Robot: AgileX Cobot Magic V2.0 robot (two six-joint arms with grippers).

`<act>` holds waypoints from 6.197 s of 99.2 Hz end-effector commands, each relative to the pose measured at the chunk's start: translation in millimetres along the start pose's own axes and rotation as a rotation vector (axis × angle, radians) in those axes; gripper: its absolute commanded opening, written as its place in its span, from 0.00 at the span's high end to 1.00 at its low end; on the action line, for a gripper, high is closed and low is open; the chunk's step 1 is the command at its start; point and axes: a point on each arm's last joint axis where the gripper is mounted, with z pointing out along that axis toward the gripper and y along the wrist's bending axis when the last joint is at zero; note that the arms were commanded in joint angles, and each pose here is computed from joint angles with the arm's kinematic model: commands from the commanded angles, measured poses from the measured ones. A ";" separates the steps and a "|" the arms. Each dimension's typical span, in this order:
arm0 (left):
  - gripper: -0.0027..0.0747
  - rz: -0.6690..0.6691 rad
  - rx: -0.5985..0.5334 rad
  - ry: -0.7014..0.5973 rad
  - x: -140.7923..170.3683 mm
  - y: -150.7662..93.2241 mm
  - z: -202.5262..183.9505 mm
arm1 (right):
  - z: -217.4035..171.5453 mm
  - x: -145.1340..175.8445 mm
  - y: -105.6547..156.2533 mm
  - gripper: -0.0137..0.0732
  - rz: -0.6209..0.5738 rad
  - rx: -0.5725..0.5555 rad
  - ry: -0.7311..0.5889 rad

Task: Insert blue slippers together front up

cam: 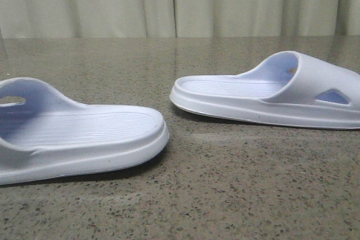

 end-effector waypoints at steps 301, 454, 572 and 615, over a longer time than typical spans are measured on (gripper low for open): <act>0.13 -1.114 -0.056 0.477 -31.7 -16.1 39.5 | 2.1 -133.1 11.7 0.47 0.040 -0.010 0.006; 0.14 -1.384 -0.076 0.664 -21.8 -28.6 48.6 | 2.1 -133.1 11.7 0.47 0.040 -0.010 0.006; 0.94 -1.395 -0.082 0.626 -23.6 -26.6 50.3 | 2.1 -133.3 11.7 0.47 0.040 -0.010 0.004; 0.94 -1.511 0.064 0.454 -47.5 -27.7 44.4 | 4.1 -129.6 11.3 0.47 0.040 -0.007 0.019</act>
